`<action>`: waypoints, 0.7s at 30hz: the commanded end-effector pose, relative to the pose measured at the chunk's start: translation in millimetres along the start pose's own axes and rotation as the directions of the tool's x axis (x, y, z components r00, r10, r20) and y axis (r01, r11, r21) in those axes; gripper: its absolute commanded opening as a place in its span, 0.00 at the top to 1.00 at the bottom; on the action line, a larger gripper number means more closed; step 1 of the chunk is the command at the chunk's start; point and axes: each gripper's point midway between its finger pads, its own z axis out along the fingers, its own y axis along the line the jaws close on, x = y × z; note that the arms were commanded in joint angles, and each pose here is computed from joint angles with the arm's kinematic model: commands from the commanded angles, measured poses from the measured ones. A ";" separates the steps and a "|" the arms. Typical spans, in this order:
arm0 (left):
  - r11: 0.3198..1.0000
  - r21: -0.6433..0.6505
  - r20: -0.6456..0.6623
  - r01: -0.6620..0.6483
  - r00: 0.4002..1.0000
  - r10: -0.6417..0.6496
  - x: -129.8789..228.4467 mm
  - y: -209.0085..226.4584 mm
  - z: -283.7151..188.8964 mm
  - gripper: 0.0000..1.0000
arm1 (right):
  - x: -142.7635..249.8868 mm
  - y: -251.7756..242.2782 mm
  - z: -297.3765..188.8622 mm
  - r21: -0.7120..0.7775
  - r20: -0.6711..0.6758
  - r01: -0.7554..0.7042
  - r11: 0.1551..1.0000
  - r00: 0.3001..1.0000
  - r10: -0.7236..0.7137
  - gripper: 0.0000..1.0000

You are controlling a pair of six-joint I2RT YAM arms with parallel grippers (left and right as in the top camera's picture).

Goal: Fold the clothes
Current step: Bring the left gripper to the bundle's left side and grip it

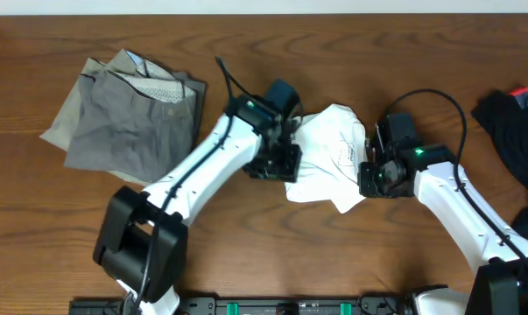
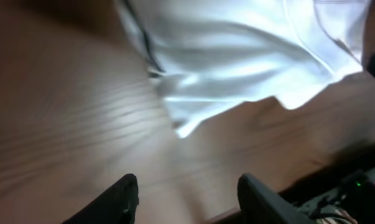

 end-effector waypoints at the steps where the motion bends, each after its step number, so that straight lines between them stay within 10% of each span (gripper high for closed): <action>1: 0.999 0.020 -0.011 0.040 0.999 -0.040 9.3 -12.4 12.9 0.43 | 5.1 27.0 -0.7 -0.171 -0.016 0.122 0.978 0.992 -0.127 0.69; 16: 0.987 -0.140 0.153 0.079 0.986 -0.058 4.4 34.4 78.1 0.44 | 1.7 25.8 -0.3 -0.162 -0.002 0.124 0.979 0.992 -0.126 0.61; 21: 0.985 -0.155 0.167 0.080 0.985 -0.053 2.6 38.0 78.6 0.78 | 4.5 24.3 1.9 -0.158 -0.010 0.122 0.980 0.992 -0.125 0.64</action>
